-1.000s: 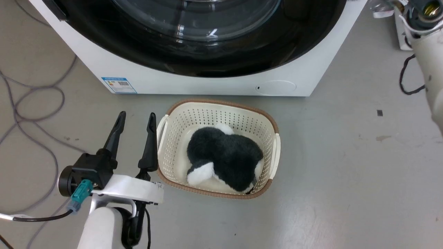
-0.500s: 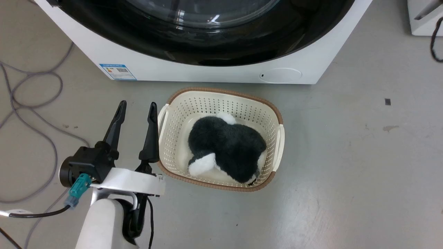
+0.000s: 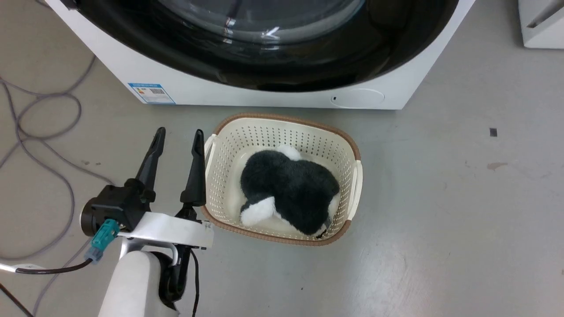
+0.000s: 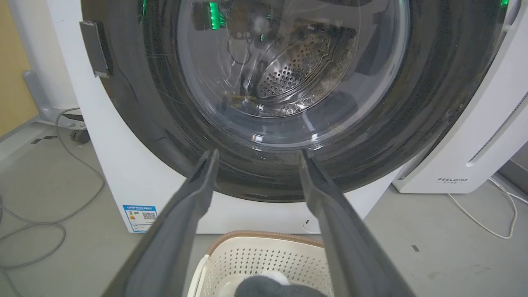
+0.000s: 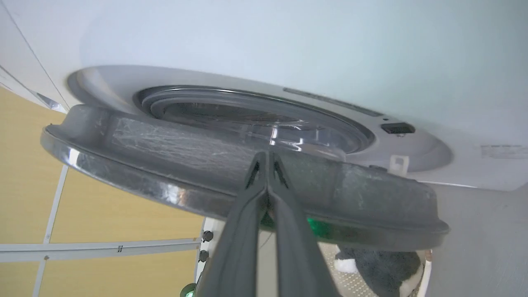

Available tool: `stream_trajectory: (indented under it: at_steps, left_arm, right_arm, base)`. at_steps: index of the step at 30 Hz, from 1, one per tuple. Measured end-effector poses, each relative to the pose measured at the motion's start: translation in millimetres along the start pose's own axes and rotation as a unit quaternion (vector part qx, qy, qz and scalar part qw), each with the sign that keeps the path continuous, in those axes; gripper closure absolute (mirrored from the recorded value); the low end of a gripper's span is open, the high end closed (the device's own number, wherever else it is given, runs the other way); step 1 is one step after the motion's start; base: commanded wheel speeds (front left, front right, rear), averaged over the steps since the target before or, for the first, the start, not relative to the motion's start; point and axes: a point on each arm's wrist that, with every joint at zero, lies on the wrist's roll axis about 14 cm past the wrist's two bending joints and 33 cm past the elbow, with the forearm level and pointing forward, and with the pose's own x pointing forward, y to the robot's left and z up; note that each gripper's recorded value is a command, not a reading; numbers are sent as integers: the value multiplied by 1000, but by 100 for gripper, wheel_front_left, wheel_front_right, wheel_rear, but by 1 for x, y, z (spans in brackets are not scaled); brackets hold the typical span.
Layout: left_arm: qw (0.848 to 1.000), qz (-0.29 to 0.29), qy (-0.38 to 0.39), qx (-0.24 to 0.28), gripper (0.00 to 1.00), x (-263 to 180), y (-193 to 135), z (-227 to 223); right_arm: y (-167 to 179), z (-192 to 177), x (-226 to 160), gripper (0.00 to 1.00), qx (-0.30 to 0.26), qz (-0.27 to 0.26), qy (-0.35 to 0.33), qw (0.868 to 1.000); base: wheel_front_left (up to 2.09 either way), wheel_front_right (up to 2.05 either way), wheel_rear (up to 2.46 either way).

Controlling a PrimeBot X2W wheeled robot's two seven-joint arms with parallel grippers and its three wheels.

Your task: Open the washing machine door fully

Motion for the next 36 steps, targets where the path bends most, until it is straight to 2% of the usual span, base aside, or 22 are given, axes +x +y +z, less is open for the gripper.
stream_trajectory:
  at_steps: [11, 26, 36]
  left_arm:
    - [1000, -1, -6, -7, 0, -3, -5, 7]
    - [1000, -1, -12, -11, 0, -13, -9, 17]
    - [1000, 7, -10, -9, 0, -32, -8, 22]
  right_arm:
    - [17, -8, -10, 100, 13, 20, 11, 1000]
    - [21, -41, -17, 100, 16, 25, 55, 998]
    - [30, -64, -34, 100, 26, 48, 78, 995]
  base:
    - [0, 0, 0]
    - [0, 0, 0]
    - [0, 0, 0]
